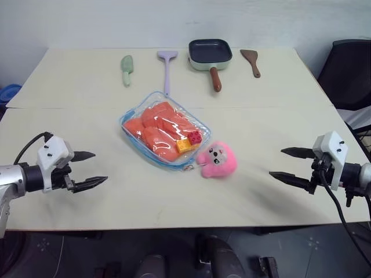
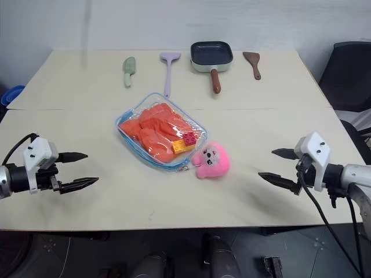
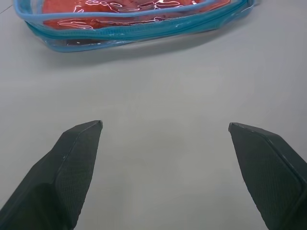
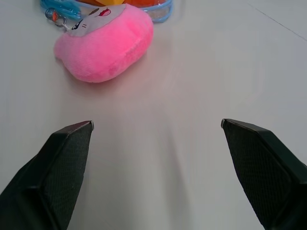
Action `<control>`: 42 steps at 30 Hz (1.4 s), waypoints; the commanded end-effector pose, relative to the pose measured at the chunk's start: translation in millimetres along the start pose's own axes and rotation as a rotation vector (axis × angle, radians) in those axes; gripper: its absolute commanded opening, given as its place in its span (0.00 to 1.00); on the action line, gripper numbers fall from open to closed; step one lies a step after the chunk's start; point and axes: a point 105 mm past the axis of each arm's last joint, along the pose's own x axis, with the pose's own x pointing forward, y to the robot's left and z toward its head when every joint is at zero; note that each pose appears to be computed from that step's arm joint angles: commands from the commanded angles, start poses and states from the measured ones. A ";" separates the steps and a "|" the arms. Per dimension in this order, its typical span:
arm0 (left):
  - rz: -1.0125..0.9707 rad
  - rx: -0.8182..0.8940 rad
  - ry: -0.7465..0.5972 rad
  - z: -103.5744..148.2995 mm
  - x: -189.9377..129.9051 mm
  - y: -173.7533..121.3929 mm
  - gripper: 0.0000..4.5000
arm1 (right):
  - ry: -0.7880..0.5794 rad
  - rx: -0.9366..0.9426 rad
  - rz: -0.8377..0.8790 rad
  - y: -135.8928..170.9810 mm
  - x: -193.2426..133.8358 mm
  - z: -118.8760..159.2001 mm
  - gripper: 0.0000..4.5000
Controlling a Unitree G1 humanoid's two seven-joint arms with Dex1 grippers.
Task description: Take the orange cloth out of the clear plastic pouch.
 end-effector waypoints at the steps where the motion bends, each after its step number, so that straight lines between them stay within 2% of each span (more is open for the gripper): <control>1: -0.029 0.033 -0.056 17.2 3.1 -2.5 1.00 | -0.038 -0.033 0.000 2.3 -3.2 14.0 0.99; 6: -0.115 0.077 -0.156 50.3 23.8 -9.0 1.00 | -0.097 -0.013 0.036 13.9 0.0 30.8 0.99; 11: -0.232 0.140 -0.286 101.3 82.0 -22.6 1.00 | -0.206 0.007 0.094 44.1 14.1 57.9 0.99; 14: -0.299 0.205 -0.293 115.0 111.3 -30.3 1.00 | -0.240 0.019 0.125 63.3 19.5 66.2 0.99; 19: -0.262 0.222 -0.270 127.0 168.5 -21.4 1.00 | -0.271 0.023 0.129 83.6 23.8 73.0 0.99; 22: -0.274 0.228 -0.271 131.4 195.9 -26.3 1.00 | -0.292 0.036 0.106 88.0 23.7 75.6 0.99; 28: -0.294 0.255 -0.265 135.9 225.9 -39.6 1.00 | -0.300 0.052 0.058 92.1 21.8 74.4 0.99; 34: -0.253 0.276 -0.250 133.5 236.8 -40.9 1.00 | -0.299 0.059 0.033 91.5 20.2 72.7 0.99; 42: -0.249 0.269 -0.284 134.2 228.8 -43.9 0.47 | -0.288 0.054 0.046 89.0 23.2 70.9 1.00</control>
